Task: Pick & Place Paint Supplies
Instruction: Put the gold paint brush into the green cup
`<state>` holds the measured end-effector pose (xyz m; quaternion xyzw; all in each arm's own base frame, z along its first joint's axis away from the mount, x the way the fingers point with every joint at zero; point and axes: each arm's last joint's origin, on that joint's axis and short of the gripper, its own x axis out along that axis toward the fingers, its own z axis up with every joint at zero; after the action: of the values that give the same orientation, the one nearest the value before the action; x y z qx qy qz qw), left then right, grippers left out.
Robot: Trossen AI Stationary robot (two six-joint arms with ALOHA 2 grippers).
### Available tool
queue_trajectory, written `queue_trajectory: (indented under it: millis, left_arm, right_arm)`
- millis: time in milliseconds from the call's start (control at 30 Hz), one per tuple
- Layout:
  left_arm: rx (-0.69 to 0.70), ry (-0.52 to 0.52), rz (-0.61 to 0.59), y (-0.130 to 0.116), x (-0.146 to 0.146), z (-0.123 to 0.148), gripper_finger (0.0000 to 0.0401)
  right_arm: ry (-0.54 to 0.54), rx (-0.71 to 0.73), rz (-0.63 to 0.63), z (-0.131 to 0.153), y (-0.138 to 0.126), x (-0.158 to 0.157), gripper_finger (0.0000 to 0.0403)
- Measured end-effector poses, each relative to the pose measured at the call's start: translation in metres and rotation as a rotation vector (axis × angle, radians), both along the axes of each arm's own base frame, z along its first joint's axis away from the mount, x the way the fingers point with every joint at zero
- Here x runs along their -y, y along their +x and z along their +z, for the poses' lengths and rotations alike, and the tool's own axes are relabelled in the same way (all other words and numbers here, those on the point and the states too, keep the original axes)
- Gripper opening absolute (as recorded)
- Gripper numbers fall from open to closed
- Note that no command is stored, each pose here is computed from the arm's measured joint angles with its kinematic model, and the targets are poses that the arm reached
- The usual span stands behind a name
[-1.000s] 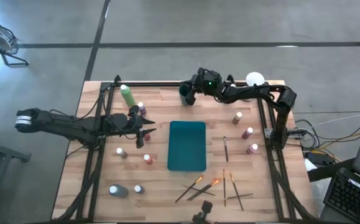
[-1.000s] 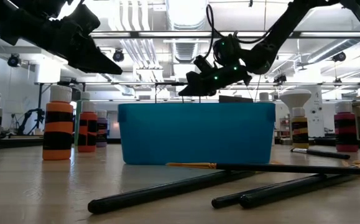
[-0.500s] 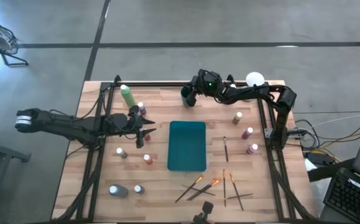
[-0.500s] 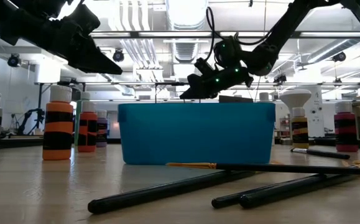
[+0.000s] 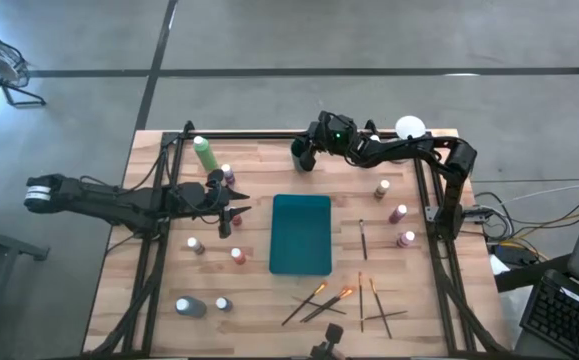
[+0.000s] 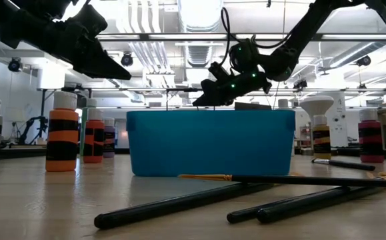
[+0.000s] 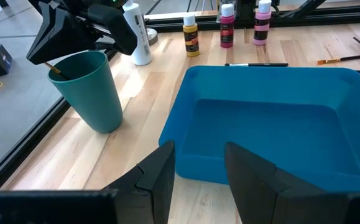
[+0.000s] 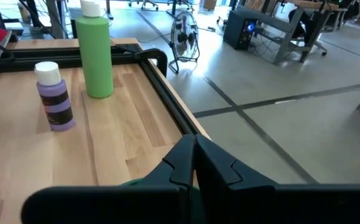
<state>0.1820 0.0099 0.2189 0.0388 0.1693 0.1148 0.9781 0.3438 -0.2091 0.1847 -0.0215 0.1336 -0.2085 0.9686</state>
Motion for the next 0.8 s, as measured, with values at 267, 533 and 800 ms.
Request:
queue_trajectory:
  millis: [267, 533, 800]
  left_arm:
    - [0.0, 0.0, 0.0, 0.0, 0.0, 0.0, 0.0145]
    - [0.0, 0.0, 0.0, 0.0, 0.0, 0.0, 0.0145]
    - [0.0, 0.0, 0.0, 0.0, 0.0, 0.0, 0.0145]
  right_arm:
    - [0.013, 0.006, -0.004, 0.001, 0.0004, 0.0003, 0.0064]
    - [0.019, 0.004, -0.005, 0.003, 0.0017, 0.0011, 0.0123]
    - [0.011, 0.016, -0.005, 0.0075, 0.0036, 0.0022, 0.0176]
